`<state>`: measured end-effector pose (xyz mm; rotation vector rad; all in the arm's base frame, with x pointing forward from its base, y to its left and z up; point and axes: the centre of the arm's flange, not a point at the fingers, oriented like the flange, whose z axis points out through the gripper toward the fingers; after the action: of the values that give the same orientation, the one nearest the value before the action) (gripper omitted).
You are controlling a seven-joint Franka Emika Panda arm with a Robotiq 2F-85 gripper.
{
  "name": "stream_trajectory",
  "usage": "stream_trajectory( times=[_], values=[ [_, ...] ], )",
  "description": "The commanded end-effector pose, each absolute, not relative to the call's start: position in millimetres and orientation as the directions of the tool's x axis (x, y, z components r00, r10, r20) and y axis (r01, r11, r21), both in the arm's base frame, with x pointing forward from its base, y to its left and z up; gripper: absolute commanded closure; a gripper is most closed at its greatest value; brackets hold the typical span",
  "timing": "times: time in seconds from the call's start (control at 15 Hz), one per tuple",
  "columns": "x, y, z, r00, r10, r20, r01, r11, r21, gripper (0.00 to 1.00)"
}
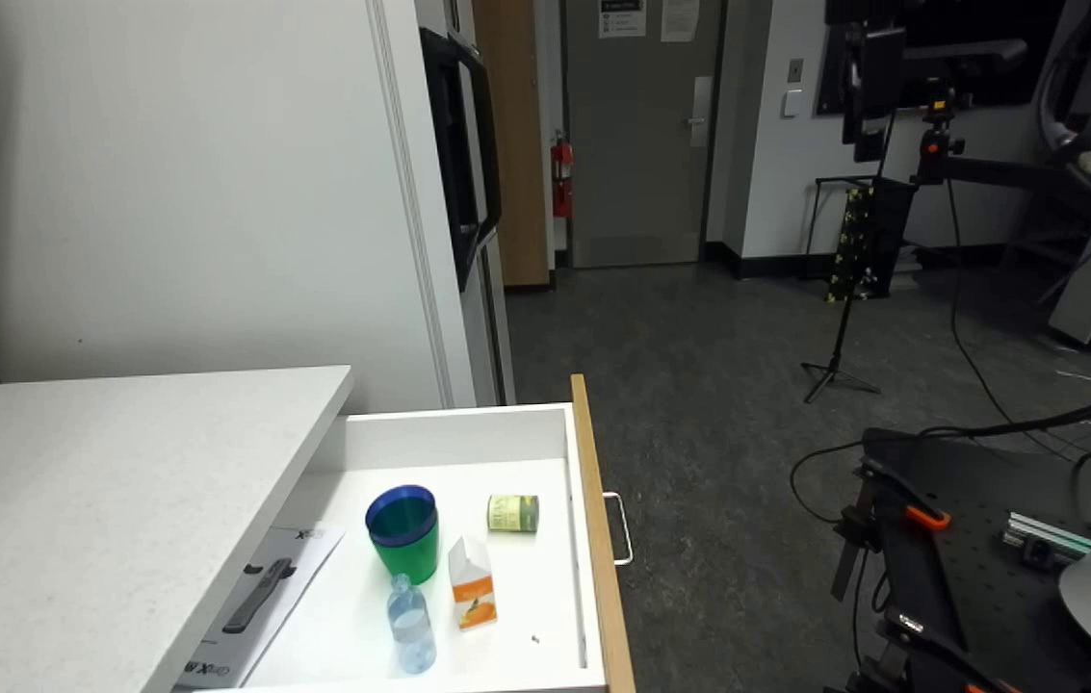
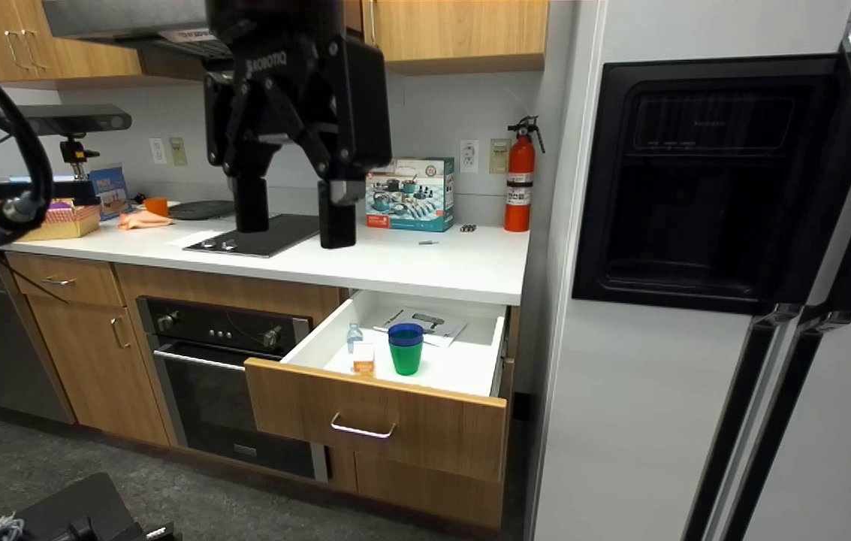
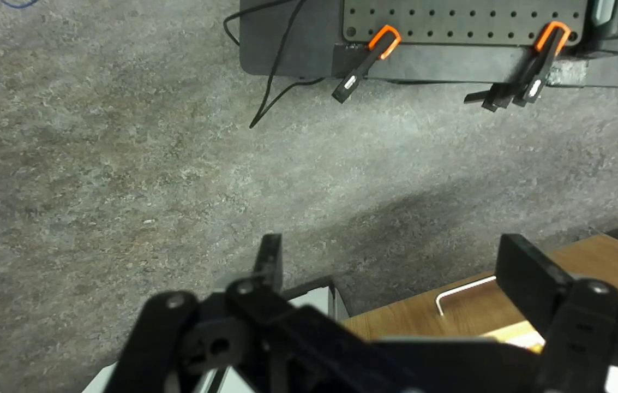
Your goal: Close the drawer on the right
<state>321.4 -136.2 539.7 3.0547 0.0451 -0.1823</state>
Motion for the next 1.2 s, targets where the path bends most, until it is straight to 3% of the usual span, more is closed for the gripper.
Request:
stream_trajectory(
  times=[0.0, 0.4, 1.13],
  values=[
    [346, -131, 518, 0.996, 0.006, -0.084, 0.011, -0.998, 0.057, 0.0],
    [378, -116, 481, 0.994, 0.003, -0.112, 0.012, -0.996, 0.084, 0.0],
    [376, -122, 462, 0.989, -0.05, -0.137, -0.036, -0.994, 0.106, 0.0]
  ],
)
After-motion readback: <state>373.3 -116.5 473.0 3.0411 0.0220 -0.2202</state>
